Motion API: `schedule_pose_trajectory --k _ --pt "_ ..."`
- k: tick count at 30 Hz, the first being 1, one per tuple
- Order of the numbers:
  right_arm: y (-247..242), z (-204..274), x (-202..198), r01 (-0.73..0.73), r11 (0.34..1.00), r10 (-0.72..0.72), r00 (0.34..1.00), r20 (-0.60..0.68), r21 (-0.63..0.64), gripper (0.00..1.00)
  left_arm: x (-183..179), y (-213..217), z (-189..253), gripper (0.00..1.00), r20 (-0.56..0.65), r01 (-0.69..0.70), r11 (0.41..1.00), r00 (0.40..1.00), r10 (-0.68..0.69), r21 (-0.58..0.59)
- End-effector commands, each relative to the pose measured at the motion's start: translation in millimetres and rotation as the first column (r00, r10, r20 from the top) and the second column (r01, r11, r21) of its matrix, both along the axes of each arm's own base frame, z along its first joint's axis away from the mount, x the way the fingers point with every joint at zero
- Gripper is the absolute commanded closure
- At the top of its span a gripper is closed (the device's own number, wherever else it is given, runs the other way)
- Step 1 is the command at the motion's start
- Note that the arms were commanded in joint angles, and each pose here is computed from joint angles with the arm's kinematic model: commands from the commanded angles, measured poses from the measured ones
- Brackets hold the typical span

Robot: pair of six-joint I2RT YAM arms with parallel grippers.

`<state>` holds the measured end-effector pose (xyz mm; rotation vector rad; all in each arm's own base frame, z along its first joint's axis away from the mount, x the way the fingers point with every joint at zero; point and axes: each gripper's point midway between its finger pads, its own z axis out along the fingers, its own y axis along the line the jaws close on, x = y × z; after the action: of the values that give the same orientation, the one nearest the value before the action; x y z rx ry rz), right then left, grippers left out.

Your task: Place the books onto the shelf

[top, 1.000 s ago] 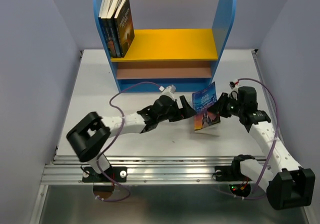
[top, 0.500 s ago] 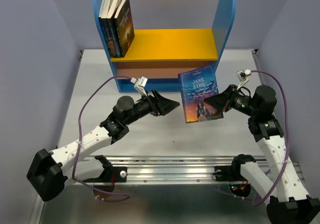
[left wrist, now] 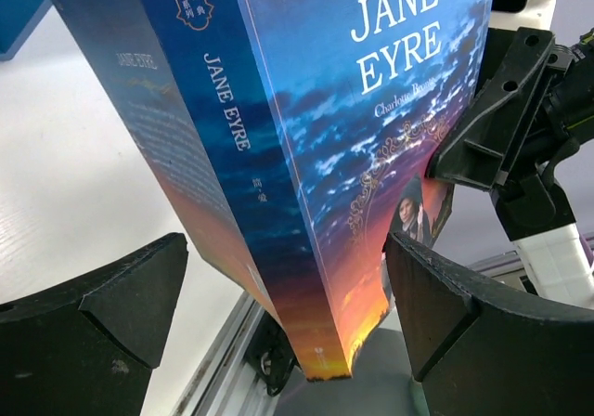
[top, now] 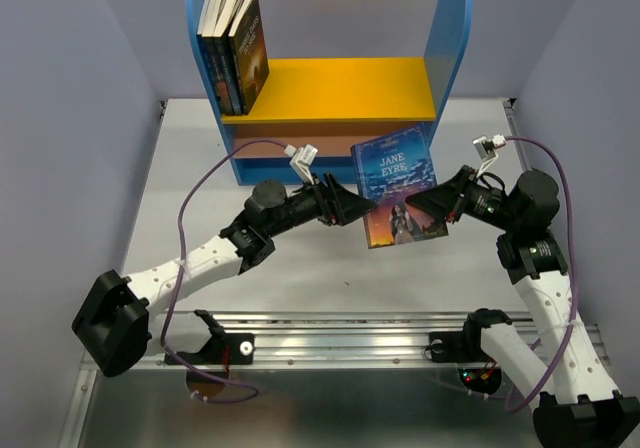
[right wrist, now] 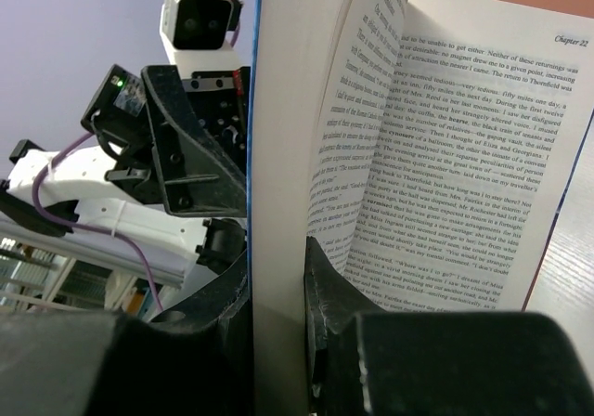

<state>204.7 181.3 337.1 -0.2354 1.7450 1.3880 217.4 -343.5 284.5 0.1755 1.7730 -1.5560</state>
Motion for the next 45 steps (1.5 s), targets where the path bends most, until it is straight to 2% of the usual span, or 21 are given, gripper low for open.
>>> schedule_pose_trajectory --k 1,7,9,10,12,13,15,16,17,21,22,23,24,25,26,27,28,29,30,35,45 --pt "6.2 62.9 -25.5 -0.090 0.995 0.078 0.954 0.288 0.029 0.99 -1.1 -9.5 48.0 0.01 0.129 0.039 0.994 0.991 -0.026 -0.102" --pt "7.7 69.4 -33.7 -0.125 0.991 0.105 0.946 0.305 0.046 0.99 16.3 -19.3 47.3 0.01 0.124 0.010 0.996 0.992 0.002 -0.090" --pt "7.5 70.9 -34.6 -0.123 0.991 0.103 0.945 0.311 0.046 0.99 13.7 -23.2 51.8 0.08 0.134 0.043 0.993 0.991 -0.028 -0.108" --pt "7.5 70.2 -34.0 -0.123 0.991 0.103 0.946 0.308 0.045 0.99 12.2 -24.1 53.7 0.22 0.140 0.055 0.992 0.989 -0.038 -0.117" --pt "7.3 68.1 -31.8 -0.116 0.992 0.099 0.948 0.302 0.041 0.99 5.3 -25.2 60.2 0.41 0.169 0.098 0.984 0.983 -0.073 -0.147" --pt "7.4 66.2 -28.9 -0.112 0.993 0.096 0.952 0.291 0.040 0.99 -0.1 -26.8 59.6 0.63 0.181 0.132 0.980 0.978 -0.104 -0.149" --pt "7.0 64.8 -25.0 -0.100 0.994 0.085 0.954 0.287 0.037 0.99 -4.7 -30.0 65.1 0.93 0.205 0.170 0.971 0.970 -0.135 -0.167" --pt "6.6 59.6 -20.5 -0.088 0.996 0.077 0.959 0.271 0.026 0.99 -4.2 -33.0 61.4 1.00 0.202 0.184 0.970 0.968 -0.151 -0.160" --pt "4.7 60.3 -13.7 -0.054 0.998 0.049 0.965 0.257 0.013 0.99 -9.9 -37.0 65.7 1.00 0.241 0.236 0.958 0.951 -0.194 -0.160" --pt "2.6 51.8 -2.7 -0.016 1.000 0.019 0.976 0.217 -0.014 0.99 -11.6 -33.0 74.7 1.00 0.286 0.230 0.958 0.942 -0.175 -0.172" --pt "-1.0 52.6 6.6 0.035 0.999 -0.030 0.978 0.204 -0.022 0.90 -10.5 -30.7 76.1 1.00 0.296 0.213 0.962 0.942 -0.156 -0.169" --pt "-4.2 41.4 12.1 0.071 0.997 -0.065 0.988 0.139 -0.043 0.74 -8.0 -28.1 77.6 1.00 0.305 0.188 0.968 0.943 -0.131 -0.165" --pt "-8.5 38.5 18.2 0.112 0.991 -0.101 0.984 0.146 -0.073 0.59 -4.6 -20.2 92.9 1.00 0.335 0.138 0.974 0.939 -0.071 -0.182" --pt "-17.7 42.2 30.2 0.201 0.976 -0.186 0.970 0.155 -0.089 0.41 3.0 -17.7 86.8 1.00 0.355 0.083 0.989 0.934 -0.033 -0.125" --pt "-22.6 34.8 34.0 0.238 0.965 -0.224 0.967 0.123 -0.114 0.28 8.3 -13.3 91.5 1.00 0.377 0.035 0.993 0.926 0.009 -0.111" --pt "-27.4 33.6 37.3 0.271 0.953 -0.254 0.958 0.134 -0.134 0.20 13.5 -1.2 111.4 1.00 0.416 -0.042 0.990 0.904 0.094 -0.133" --pt "-37.6 33.3 44.0 0.346 0.926 -0.328 0.936 0.130 -0.149 0.07 19.8 5.9 111.7 1.00 0.443 -0.102 0.989 0.886 0.137 -0.103" --pt "-42.2 34.0 47.4 0.379 0.913 -0.360 0.922 0.138 -0.151 0.07 22.6 12.8 118.9 1.00 0.466 -0.142 0.985 0.867 0.173 -0.102" --pt "-46.8 32.9 49.0 0.407 0.899 -0.389 0.911 0.135 -0.160 0.00 26.2 27.6 138.1 1.00 0.489 -0.212 0.968 0.835 0.252 -0.135" --pt "-71.2 24.1 63.1 0.547 0.814 -0.534 0.837 0.117 -0.194 0.00 31.8 61.2 177.7 1.00 0.579 -0.363 0.917 0.717 0.388 -0.164" --pt "-97.5 16.6 71.7 0.663 0.711 -0.649 0.747 0.142 -0.236 0.00 57.6 114.1 263.1 1.00 0.665 -0.627 0.738 0.443 0.601 -0.249"
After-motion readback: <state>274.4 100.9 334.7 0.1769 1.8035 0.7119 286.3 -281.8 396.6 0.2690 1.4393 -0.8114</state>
